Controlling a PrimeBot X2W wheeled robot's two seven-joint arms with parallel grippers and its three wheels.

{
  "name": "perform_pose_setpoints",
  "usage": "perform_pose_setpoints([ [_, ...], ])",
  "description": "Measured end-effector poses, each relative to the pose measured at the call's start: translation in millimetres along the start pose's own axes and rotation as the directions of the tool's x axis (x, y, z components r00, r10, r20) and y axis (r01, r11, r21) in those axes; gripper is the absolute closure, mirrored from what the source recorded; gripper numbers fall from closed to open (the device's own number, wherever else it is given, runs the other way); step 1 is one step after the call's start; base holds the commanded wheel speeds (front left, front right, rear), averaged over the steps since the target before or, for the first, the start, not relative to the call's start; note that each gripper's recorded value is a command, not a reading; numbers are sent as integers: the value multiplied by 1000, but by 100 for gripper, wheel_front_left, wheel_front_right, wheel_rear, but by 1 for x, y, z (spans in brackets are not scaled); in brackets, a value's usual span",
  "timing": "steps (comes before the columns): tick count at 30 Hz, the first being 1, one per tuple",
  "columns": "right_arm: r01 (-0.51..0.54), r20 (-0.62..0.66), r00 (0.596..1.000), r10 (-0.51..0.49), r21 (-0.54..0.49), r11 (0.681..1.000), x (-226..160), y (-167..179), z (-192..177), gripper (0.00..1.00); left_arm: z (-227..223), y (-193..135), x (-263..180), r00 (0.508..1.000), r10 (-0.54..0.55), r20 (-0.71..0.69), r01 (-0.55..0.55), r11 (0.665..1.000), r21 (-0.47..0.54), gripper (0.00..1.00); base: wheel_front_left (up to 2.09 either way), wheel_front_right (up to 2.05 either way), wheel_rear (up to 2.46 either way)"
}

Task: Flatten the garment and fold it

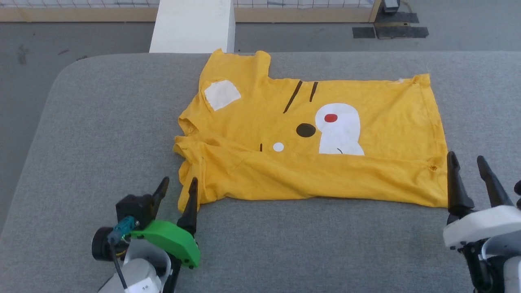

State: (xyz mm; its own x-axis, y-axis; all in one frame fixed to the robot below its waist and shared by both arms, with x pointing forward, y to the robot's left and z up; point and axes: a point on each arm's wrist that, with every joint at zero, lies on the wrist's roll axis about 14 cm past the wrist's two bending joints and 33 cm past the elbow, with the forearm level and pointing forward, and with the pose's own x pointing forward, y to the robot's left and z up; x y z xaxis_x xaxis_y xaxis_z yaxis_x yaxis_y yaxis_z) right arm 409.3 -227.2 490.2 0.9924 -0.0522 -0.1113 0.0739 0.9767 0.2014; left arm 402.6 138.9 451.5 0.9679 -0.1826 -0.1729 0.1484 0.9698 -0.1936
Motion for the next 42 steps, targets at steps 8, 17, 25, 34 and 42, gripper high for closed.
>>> perform_pose_setpoints([
  [8, -5, 102, 995, 4, 9, 1000, -19, 3, 7, 0, -34, 8, 2, 986, 75, -149, -77, 997, -8, 0, 0, 0, 0],
  [17, 15, 84, 996, -18, 37, 999, -33, -3, -3, 0, -69, 7, 13, 907, 117, -403, -160, 984, -73, 0, 0, 0, 0],
  [25, 46, 48, 998, -48, 41, 998, -39, -12, -10, 0, -71, -15, 17, 880, 12, -475, -72, 991, -110, 100, 0, 0, 0],
  [34, 124, -234, 966, -112, 36, 992, -18, -35, -56, 0, -68, -18, 19, 898, -6, -439, -52, 992, -119, 100, 0, 0, 0],
  [42, 182, -590, 794, -146, 2, 983, -4, -47, -106, 0, -66, -15, 22, 909, -10, -416, -34, 995, -99, 100, 0, 0, 0],
])
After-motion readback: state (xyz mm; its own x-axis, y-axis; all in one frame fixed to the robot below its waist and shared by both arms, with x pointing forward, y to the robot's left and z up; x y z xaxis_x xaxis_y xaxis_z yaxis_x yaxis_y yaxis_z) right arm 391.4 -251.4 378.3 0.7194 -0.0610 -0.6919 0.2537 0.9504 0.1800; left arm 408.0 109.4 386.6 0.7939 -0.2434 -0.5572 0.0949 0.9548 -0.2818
